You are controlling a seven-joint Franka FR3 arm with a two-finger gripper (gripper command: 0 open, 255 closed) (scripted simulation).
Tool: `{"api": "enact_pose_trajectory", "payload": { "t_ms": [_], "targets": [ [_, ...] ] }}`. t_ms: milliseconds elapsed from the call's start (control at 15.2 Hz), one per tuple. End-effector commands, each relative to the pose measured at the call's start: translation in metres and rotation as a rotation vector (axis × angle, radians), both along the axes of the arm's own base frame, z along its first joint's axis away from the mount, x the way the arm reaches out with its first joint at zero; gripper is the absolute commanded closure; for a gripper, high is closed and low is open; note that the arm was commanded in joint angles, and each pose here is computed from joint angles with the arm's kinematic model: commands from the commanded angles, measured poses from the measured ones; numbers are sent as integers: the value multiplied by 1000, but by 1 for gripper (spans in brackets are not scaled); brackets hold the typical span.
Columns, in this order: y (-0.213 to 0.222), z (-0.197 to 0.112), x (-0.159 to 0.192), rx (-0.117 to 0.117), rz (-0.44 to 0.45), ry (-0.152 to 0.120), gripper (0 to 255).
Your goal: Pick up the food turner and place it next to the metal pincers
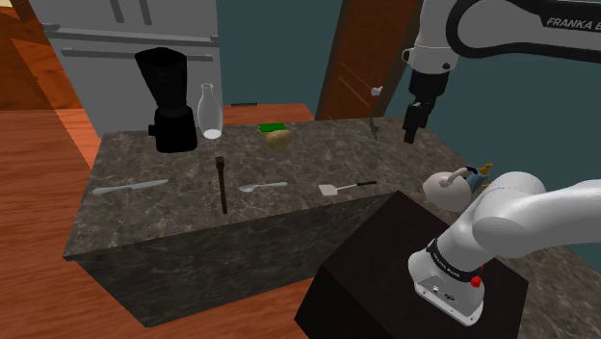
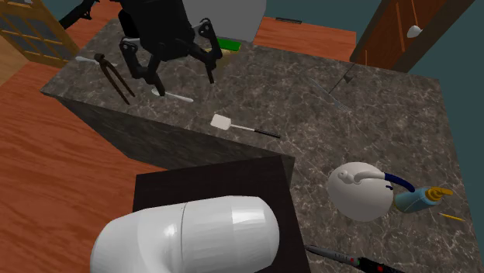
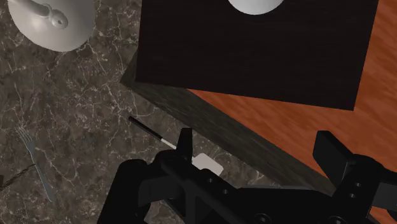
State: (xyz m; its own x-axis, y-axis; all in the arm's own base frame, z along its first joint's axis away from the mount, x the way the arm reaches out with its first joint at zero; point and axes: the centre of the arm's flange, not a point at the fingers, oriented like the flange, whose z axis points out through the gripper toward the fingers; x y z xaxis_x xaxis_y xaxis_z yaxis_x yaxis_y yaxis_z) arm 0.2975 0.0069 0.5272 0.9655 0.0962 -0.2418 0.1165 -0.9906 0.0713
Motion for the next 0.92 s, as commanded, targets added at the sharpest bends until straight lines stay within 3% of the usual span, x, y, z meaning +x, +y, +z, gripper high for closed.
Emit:
{"api": "enact_pose_trajectory", "payload": {
  "t_ms": [0, 858],
  "targets": [
    [0, 0, 0, 0, 0, 0, 0],
    [-79, -144, 23, 65, 389, -41, 0]
  ]
}}
